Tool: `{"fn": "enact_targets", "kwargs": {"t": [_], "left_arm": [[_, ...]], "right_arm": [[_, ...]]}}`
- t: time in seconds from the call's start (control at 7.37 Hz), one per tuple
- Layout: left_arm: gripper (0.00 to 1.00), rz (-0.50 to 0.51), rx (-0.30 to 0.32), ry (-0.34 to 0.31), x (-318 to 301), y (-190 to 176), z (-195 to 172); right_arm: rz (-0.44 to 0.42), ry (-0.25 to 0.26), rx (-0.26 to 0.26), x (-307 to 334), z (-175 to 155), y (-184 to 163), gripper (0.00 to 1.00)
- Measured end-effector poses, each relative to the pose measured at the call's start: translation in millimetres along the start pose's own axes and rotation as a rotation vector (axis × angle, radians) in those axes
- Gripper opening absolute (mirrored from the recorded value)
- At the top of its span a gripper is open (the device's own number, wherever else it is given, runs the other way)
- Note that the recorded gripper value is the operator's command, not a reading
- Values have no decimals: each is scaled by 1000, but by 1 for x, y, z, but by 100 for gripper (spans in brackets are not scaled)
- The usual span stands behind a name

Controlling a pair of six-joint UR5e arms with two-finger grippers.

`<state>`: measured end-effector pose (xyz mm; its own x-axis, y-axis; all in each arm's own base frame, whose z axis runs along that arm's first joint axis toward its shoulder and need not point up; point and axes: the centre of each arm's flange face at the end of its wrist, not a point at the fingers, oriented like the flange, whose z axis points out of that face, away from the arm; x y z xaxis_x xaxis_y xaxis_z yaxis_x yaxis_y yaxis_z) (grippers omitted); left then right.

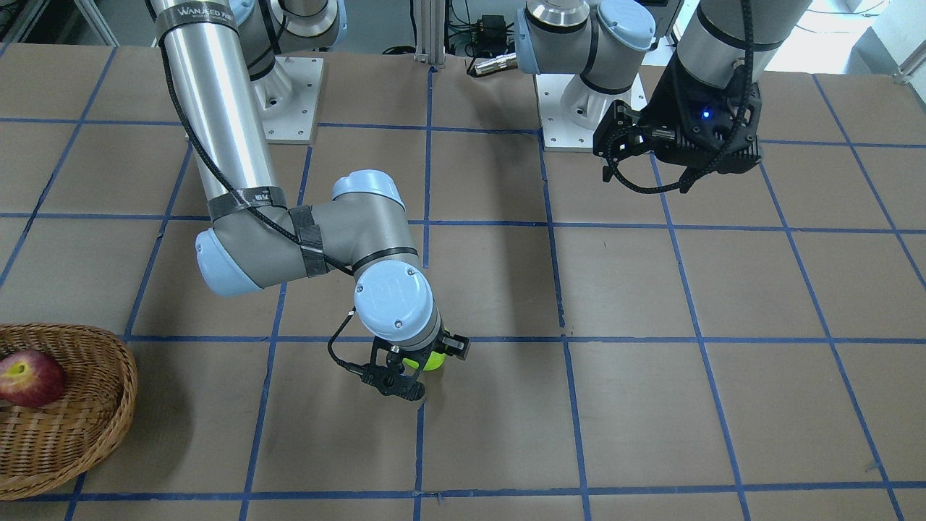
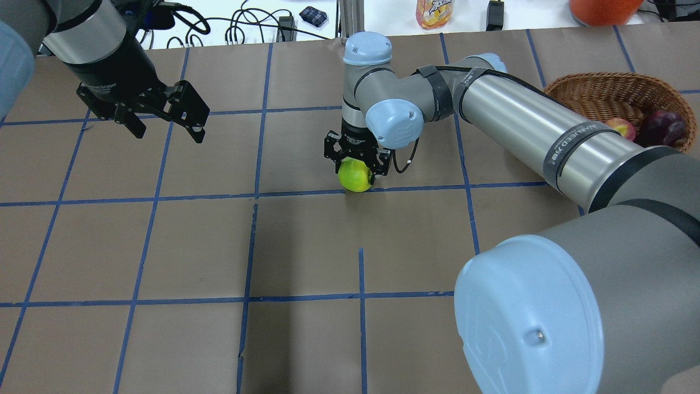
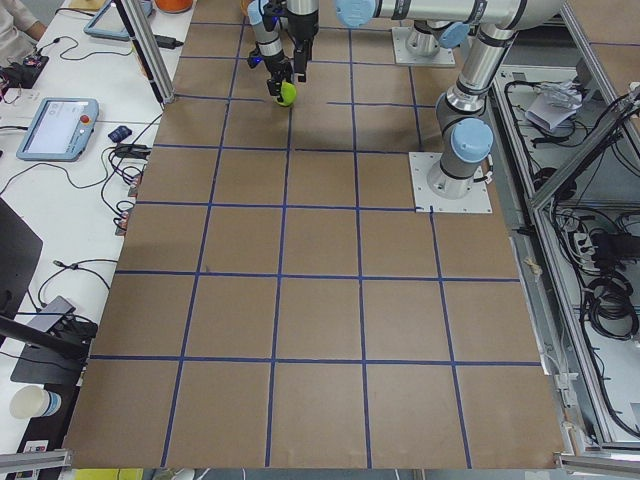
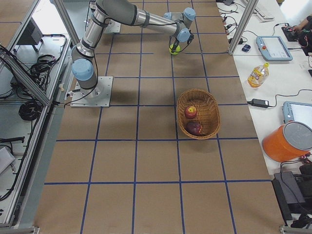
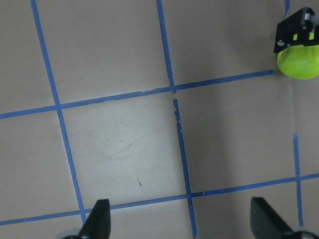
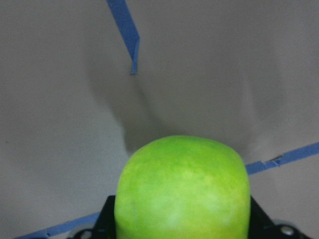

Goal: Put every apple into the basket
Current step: 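Lower the right gripper onto the green apple and close on it, then carry the green apple into the basket with the right gripper and release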

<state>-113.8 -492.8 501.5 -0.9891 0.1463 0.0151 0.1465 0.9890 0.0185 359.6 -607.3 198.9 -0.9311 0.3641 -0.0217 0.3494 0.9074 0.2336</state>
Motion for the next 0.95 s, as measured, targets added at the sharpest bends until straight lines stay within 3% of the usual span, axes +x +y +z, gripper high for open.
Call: {"fn": "enact_targets", "kwargs": {"t": [0.27, 0.54, 0.95], "left_arm": [[100, -2, -1, 11, 1, 1, 2], [100, -21, 7, 9, 2, 2, 1], [100, -58, -1, 6, 2, 2, 1]], "right_arm": [[2, 1, 25, 3, -14, -4, 0], [24, -2, 79, 31, -59, -21, 0], [20, -1, 92, 212, -181, -102, 0]]}}
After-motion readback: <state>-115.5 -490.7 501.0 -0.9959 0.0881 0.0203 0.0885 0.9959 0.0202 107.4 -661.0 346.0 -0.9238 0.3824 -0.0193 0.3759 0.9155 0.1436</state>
